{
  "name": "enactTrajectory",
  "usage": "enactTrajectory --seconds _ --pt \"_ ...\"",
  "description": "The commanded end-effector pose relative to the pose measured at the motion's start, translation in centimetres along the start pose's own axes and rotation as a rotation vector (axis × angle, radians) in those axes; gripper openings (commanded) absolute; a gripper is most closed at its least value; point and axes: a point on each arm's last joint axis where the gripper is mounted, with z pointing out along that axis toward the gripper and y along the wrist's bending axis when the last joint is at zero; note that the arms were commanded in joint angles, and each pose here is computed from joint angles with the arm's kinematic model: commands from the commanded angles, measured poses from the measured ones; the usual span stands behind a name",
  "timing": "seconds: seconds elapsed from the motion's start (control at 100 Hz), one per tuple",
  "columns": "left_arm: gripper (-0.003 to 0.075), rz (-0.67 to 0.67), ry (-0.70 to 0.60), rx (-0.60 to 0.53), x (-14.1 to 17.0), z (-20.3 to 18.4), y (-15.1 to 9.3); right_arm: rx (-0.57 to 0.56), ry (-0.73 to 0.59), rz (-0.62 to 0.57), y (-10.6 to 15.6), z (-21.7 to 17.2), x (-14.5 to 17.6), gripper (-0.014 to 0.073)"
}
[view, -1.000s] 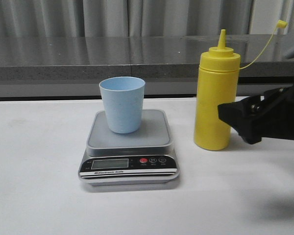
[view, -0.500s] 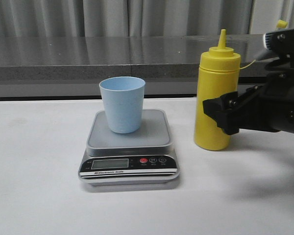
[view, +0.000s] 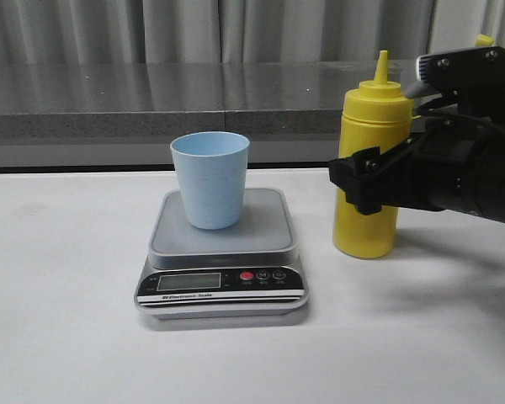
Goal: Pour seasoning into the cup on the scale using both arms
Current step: 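Move the right gripper to the yellow bottle and grasp its body, then lift the yellow bottle and tilt its nozzle down over the cup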
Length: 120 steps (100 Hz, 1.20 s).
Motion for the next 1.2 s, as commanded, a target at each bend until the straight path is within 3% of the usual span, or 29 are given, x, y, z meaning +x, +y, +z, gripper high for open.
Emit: enactTrajectory --seconds 0.0,0.37,0.56,0.63,1.01,1.19 --pt "-0.002 -0.003 -0.096 -0.01 -1.5 -0.1 0.0 -0.009 -0.219 -0.007 0.0 0.4 -2.9 0.0648" --pt "-0.002 -0.003 -0.096 -0.01 -1.5 -0.1 0.0 -0.009 -0.229 -0.008 0.0 1.0 -3.0 0.0621" --pt "-0.002 -0.003 -0.096 -0.01 -1.5 -0.1 0.0 -0.009 -0.231 -0.008 0.0 1.0 -3.0 0.0375" --pt "-0.002 -0.003 -0.096 -0.01 -1.5 -0.1 0.0 -0.009 -0.235 -0.008 0.0 1.0 -3.1 0.0321" --pt "-0.002 -0.003 -0.096 -0.01 -1.5 -0.1 0.0 -0.026 -0.218 -0.035 0.1 0.9 -3.7 0.0312" --pt "-0.002 -0.003 -0.096 -0.01 -1.5 -0.1 0.0 -0.101 -0.177 -0.194 0.9 1.1 -5.7 0.0312"
